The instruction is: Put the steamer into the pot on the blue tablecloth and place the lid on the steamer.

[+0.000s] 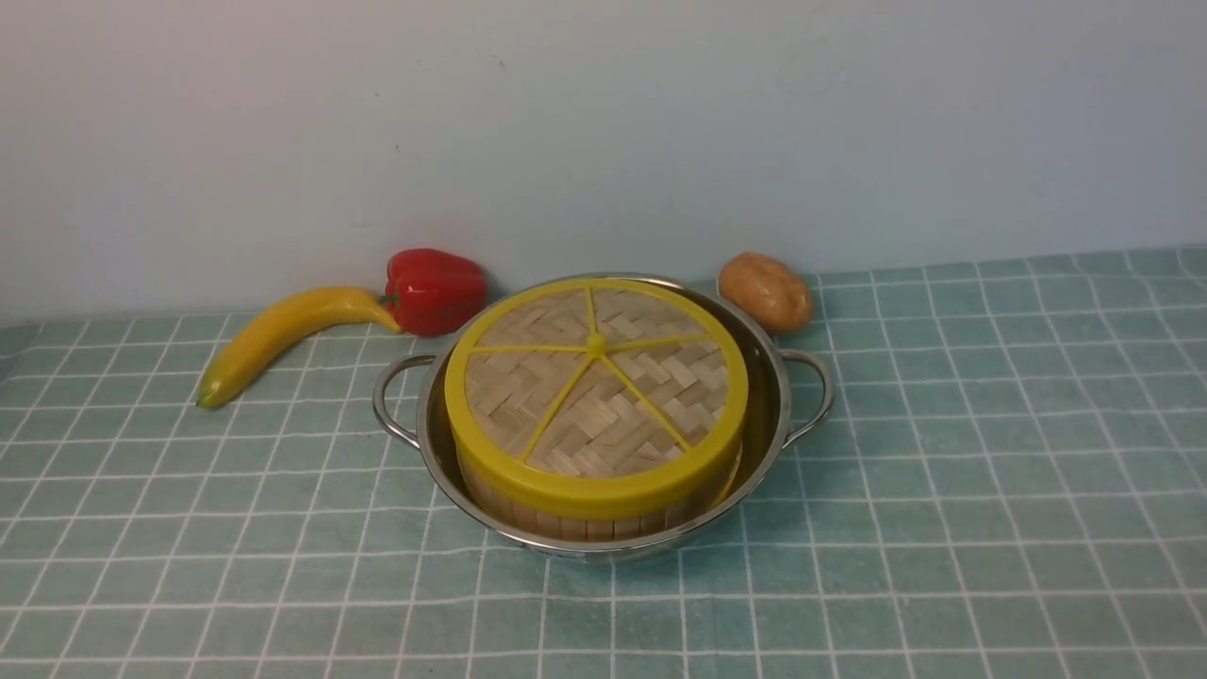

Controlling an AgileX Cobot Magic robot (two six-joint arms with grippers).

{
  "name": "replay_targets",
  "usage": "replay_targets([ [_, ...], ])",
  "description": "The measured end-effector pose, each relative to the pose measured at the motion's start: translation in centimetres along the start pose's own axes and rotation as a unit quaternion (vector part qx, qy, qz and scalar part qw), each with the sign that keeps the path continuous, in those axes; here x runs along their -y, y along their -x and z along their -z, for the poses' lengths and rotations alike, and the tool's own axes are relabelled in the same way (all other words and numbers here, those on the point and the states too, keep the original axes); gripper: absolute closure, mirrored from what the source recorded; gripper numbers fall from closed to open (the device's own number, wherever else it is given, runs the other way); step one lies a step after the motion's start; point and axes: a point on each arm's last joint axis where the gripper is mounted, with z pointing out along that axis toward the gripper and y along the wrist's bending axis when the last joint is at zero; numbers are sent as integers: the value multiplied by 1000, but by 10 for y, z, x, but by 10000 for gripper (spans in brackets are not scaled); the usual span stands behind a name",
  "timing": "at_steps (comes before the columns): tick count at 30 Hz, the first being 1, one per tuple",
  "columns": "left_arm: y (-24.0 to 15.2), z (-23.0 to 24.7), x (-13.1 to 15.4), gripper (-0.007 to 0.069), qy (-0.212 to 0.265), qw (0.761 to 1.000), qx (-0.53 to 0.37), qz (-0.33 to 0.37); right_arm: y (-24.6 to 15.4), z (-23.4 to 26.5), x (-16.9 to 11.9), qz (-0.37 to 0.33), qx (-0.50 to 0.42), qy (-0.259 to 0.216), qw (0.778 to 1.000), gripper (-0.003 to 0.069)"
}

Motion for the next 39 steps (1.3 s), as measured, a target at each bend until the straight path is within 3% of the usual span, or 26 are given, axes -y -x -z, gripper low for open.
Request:
replay_targets([
  [5,0,0,0,382,0,1000,0,0,-8,6,-3,33,-31,19,999,494],
  [16,0,0,0,382,0,1000,0,0,-14,3,-3,36,-68,21,997,473],
  [26,0,0,0,382,0,1000,0,0,-12,6,-3,51,-48,18,997,454],
  [39,0,0,0,382,0,1000,0,0,-12,6,0,-6,-52,-3,999,420],
])
